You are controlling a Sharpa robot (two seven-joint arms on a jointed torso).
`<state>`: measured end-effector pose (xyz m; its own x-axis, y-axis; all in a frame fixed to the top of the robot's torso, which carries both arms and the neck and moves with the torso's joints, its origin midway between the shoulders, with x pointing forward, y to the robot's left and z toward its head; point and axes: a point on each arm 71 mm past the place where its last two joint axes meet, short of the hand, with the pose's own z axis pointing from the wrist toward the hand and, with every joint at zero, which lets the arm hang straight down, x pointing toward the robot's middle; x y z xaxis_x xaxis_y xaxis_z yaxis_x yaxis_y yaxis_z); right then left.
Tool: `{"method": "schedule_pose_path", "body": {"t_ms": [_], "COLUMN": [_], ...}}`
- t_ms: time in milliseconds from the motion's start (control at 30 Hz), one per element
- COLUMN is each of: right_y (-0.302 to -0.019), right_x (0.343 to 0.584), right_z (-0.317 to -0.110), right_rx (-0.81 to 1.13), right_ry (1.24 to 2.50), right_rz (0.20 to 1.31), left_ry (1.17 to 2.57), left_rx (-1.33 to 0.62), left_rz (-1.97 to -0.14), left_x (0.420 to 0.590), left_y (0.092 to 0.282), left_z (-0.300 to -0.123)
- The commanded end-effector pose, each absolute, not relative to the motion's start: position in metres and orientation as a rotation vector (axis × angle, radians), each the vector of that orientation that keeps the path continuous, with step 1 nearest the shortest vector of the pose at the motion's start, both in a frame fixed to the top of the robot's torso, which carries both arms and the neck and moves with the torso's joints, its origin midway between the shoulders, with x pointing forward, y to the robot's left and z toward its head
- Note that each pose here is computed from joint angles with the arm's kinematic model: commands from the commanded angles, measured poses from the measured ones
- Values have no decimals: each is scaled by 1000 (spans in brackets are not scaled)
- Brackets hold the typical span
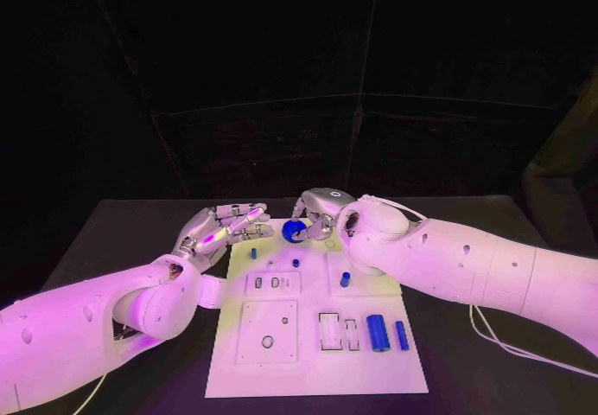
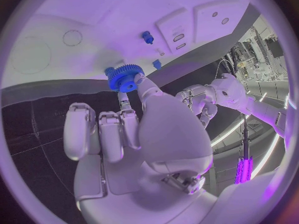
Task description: Assemble the parts on the task board
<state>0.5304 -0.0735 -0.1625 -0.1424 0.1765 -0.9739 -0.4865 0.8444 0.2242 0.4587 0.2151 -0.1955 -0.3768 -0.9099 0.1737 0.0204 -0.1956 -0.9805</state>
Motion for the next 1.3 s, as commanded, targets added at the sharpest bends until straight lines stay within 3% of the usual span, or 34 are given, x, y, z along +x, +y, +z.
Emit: {"method": "schedule_pose_path", "body": {"t_ms": [33, 1300], "right_y": [-69, -54], "right_x": [532, 537], "right_z": [-165, -186], "right_rx": [-270, -289], "right_ry": [1634, 1701], "right_rz": [567, 493], "left_ry": [1344, 1350], "left_rx": [-1085, -1086], "left_rz": [-1675, -1677], "left_x": [459, 460], "left_y": [214, 212], "left_z": [-194, -194]}}
